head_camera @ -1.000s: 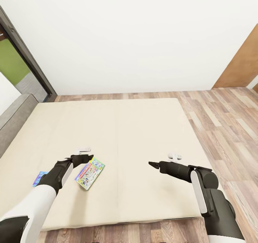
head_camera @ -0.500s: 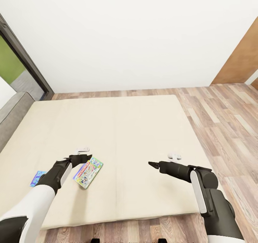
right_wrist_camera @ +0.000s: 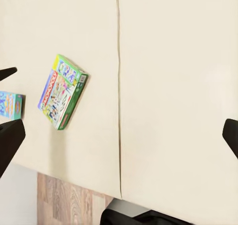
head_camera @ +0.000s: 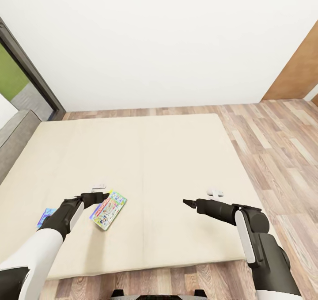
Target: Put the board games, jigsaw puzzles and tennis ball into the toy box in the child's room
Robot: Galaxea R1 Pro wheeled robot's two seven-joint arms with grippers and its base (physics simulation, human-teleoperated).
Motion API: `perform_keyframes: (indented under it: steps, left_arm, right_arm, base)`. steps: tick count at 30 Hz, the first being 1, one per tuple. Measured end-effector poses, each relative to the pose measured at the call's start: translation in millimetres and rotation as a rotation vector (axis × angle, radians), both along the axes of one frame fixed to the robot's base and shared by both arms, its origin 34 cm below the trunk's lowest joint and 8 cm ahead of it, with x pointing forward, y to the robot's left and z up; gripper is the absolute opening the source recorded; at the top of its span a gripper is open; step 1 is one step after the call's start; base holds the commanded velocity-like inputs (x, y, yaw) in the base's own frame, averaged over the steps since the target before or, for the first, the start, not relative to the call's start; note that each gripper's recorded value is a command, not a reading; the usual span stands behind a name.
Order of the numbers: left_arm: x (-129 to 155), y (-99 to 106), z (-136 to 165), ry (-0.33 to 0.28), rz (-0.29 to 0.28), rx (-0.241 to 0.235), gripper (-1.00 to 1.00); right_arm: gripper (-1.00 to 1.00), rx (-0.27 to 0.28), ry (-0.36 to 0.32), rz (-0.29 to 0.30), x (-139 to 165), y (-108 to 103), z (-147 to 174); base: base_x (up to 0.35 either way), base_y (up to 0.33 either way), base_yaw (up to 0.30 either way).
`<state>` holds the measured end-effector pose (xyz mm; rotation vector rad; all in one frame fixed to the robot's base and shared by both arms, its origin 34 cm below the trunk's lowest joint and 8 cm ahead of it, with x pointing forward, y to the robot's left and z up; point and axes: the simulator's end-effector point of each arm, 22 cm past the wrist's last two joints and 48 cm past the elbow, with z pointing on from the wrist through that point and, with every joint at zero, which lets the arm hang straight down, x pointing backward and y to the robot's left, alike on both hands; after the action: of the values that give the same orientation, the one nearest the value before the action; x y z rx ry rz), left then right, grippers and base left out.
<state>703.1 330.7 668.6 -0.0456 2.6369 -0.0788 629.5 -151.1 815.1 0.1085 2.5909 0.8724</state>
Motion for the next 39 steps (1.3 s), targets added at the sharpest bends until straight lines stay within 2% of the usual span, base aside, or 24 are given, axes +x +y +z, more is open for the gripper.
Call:
perform_keyframes:
  steps: [20, 33, 39]
  left_arm:
    - [-9, 5, -17, 0.024, -0.003, 0.01, 1.0]
    - [-10, 4, -19, 0.026, -0.01, 0.013, 1.0]
    - [-10, 3, -19, 0.026, -0.012, 0.013, 1.0]
  right_arm:
    - [1.0, 0.004, 0.03, 0.0, -6, 2, -15]
    - [1.0, 0.009, 0.033, 0.0, -6, 2, -16]
    - [1.0, 0.012, 0.033, -0.001, -6, 2, -16]
  base:
    - [0.0, 0.0, 0.095]
    - [0.0, 0.0, 0.016]
    - [0.0, 0.0, 0.148]
